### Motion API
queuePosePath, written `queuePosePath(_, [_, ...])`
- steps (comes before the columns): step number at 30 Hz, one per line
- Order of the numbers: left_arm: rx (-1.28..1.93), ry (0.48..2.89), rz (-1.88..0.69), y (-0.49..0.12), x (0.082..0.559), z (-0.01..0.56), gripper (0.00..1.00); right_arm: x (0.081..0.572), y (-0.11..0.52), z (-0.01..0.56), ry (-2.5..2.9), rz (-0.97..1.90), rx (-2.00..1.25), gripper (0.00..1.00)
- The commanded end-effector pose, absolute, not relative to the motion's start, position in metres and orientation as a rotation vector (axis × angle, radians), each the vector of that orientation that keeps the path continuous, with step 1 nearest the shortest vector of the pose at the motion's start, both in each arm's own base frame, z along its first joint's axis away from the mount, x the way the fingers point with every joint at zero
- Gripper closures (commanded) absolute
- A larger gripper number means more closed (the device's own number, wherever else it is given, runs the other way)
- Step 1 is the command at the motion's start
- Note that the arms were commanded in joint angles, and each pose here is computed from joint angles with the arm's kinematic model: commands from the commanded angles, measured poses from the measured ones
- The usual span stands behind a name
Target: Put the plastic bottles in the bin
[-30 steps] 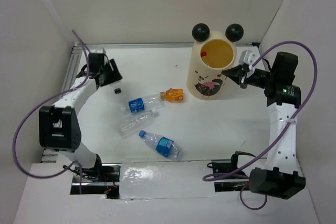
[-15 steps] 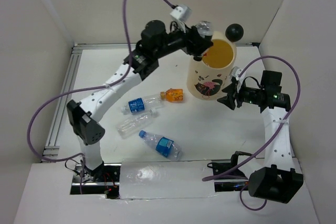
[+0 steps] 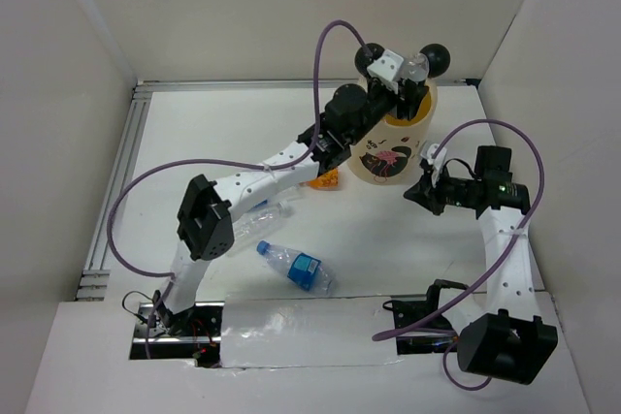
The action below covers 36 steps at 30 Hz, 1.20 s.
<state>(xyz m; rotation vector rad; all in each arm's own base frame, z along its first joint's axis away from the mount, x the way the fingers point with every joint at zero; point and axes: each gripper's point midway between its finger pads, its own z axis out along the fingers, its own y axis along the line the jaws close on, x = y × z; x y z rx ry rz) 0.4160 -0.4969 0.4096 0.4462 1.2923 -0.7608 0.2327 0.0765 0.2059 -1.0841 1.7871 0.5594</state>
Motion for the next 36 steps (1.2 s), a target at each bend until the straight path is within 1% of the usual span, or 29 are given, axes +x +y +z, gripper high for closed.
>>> queuePosePath(1, [0.290,1.118,-0.628,-0.482,0.433,0.448,0.55,0.225,0.078,0.199,1.802,0.567,-1.096,0.91])
queuePosePath(2, [0.301,1.121,-0.596,-0.483,0.437,0.442,0.50,0.225,0.078,0.199,1.808,0.572,-1.088,0.88])
queuePosePath(3, [0.309,1.133,-0.592,-0.489,0.441,0.433,0.46,0.225,0.078,0.199,1.808,0.572,-1.088,0.76])
queuePosePath(5, [0.326,1.150,-0.577,-0.494,0.446,0.425,0.32,0.224,0.078,0.196,1.814,0.580,-1.086,0.60])
queuePosePath(6, [0.327,1.153,-0.576,-0.494,0.445,0.426,0.27,0.224,0.078,0.196,1.814,0.580,-1.086,0.48])
queuePosePath(8, [0.330,1.157,-0.574,-0.498,0.449,0.420,0.20,0.222,0.079,0.193,1.822,0.589,-1.083,0.36])
queuePosePath(9, [0.319,1.139,-0.581,-0.497,0.448,0.430,0.14,0.220,0.079,0.192,1.823,0.592,-1.094,0.31])
queuePosePath(10, [0.323,1.146,-0.578,-0.499,0.450,0.426,0.11,0.218,0.081,0.192,1.811,0.600,-1.109,0.22])
queuePosePath(11, [0.333,1.132,-0.592,-0.501,0.447,0.431,0.07,0.214,0.082,0.191,1.791,0.603,-1.142,0.18])
queuePosePath(12, [0.333,1.122,-0.587,-0.500,0.447,0.436,0.00,0.213,0.082,0.190,1.783,0.599,-1.159,0.15])
queuePosePath(13, [0.328,1.113,-0.590,-0.499,0.446,0.441,0.00,0.210,0.084,0.187,1.770,0.612,-1.173,0.13])
queuePosePath(15, [0.336,1.083,-0.611,-0.493,0.437,0.462,0.00,0.207,0.086,0.184,1.723,0.601,-1.230,0.11])
queuePosePath(17, [0.335,1.057,-0.632,-0.491,0.425,0.478,0.00,0.207,0.088,0.186,1.679,0.595,-1.262,0.11])
queuePosePath(20, [0.334,0.971,-0.657,-0.480,0.393,0.520,0.00,0.200,0.095,0.179,1.588,0.605,-1.354,0.11])
queuePosePath(21, [0.345,0.957,-0.678,-0.480,0.380,0.528,0.00,0.197,0.098,0.174,1.539,0.610,-1.407,0.12])
queuePosePath(22, [0.374,0.970,-0.693,-0.484,0.368,0.525,0.00,0.195,0.103,0.171,1.513,0.629,-1.429,0.16])
queuePosePath(23, [0.364,0.964,-0.705,-0.471,0.350,0.545,0.00,0.196,0.107,0.173,1.474,0.627,-1.445,0.21])
queuePosePath(24, [0.363,0.972,-0.706,-0.463,0.341,0.549,0.00,0.196,0.110,0.169,1.465,0.643,-1.459,0.26])
queuePosePath(25, [0.397,1.039,-0.684,-0.464,0.338,0.520,0.00,0.191,0.120,0.166,1.443,0.694,-1.482,0.32])
queuePosePath(26, [0.361,1.016,-0.691,-0.432,0.317,0.547,0.00,0.191,0.125,0.165,1.425,0.709,-1.501,0.52])
queuePosePath(27, [0.330,1.079,-0.672,-0.417,0.314,0.537,0.00,0.193,0.131,0.162,1.424,0.731,-1.504,0.64])
queuePosePath(28, [0.347,1.179,-0.626,-0.409,0.316,0.495,0.00,0.185,0.146,0.159,1.394,0.785,-1.544,0.68])
queuePosePath(29, [0.288,1.184,-0.626,-0.371,0.301,0.512,0.00,0.185,0.151,0.154,1.415,0.787,-1.569,0.66])
queuePosePath(30, [0.225,1.249,-0.577,-0.347,0.302,0.498,0.00,0.191,0.163,0.152,1.467,0.809,-1.521,0.63])
queuePosePath(31, [0.287,1.388,-0.492,-0.337,0.301,0.441,0.00,0.188,0.180,0.140,1.530,0.792,-1.568,0.57])
queuePosePath(32, [0.232,1.403,-0.475,-0.301,0.290,0.446,0.00,0.190,0.193,0.139,1.582,0.779,-1.532,0.48])
queuePosePath(33, [0.233,1.542,-0.381,-0.281,0.288,0.390,0.00,0.183,0.216,0.130,1.642,0.770,-1.543,0.44])
queuePosePath(35, [0.190,1.636,-0.319,-0.245,0.277,0.358,0.00,0.172,0.230,0.128,1.655,0.855,-1.557,0.33])
queuePosePath(36, [0.071,1.656,-0.352,-0.217,0.264,0.359,0.00,0.170,0.245,0.130,1.715,0.923,-1.524,0.27])
